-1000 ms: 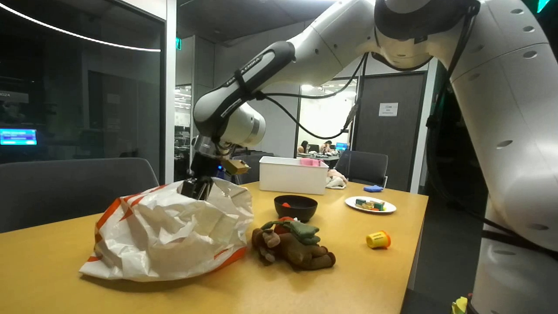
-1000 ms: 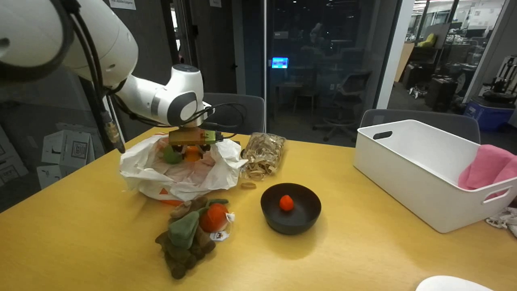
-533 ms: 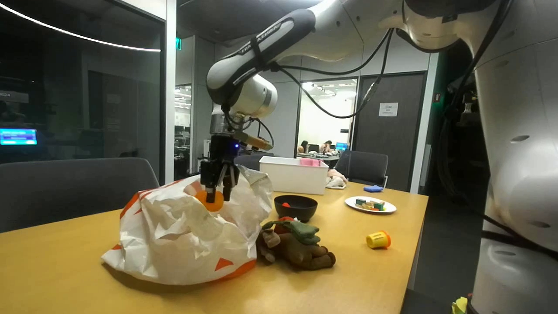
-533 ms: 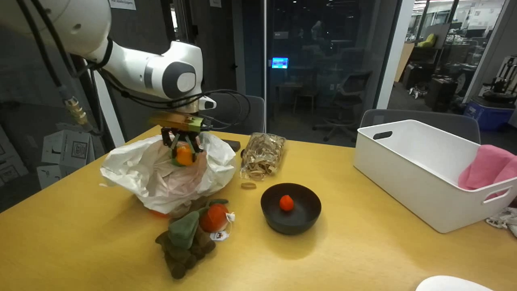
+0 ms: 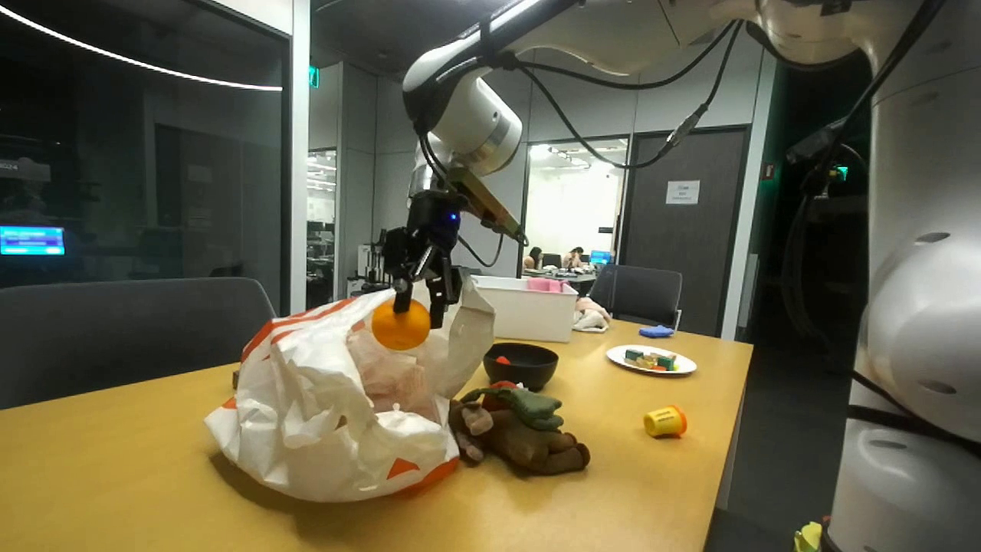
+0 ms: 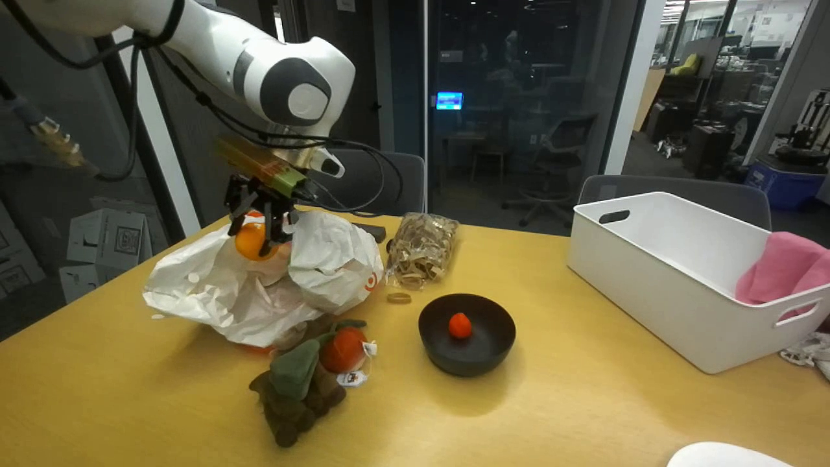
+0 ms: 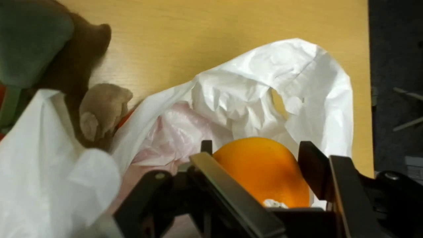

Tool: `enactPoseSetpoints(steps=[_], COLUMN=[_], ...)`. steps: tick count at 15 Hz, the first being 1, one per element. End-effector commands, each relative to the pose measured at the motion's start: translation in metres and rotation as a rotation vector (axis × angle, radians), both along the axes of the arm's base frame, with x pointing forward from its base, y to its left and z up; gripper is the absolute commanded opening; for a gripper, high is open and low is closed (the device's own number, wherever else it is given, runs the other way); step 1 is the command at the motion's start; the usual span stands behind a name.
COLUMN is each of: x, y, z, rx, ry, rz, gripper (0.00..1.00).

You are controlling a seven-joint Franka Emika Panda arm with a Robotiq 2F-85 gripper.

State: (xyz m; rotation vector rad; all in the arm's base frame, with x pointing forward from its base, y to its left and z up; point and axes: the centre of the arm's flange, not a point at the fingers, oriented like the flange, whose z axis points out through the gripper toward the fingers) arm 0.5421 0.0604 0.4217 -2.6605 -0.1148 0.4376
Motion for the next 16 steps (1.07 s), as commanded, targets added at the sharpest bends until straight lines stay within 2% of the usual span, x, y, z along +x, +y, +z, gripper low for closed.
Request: enactPoseSetpoints(steps=[1,5,10,13,14,16], x=[-0.017,-0.023,-0.022,-0.016,-0.015,-0.016], y=[-0.019,-0.035,-0.035,-0.031,-0.028,-0.025], z=[0.009,0.004,0.016,0.019,0.019,0.028], rx=[0.06,0.259,0.532,0.674,0.695,0.649], ry=[0.083,0.201,0.233,0.168,0.103,-0.012], rz=[-0.143,-0.202,-0.254,-0.297,-0.288,-0.242], gripper=[0.42,0.42,0.42,0.42,0.42,0.42])
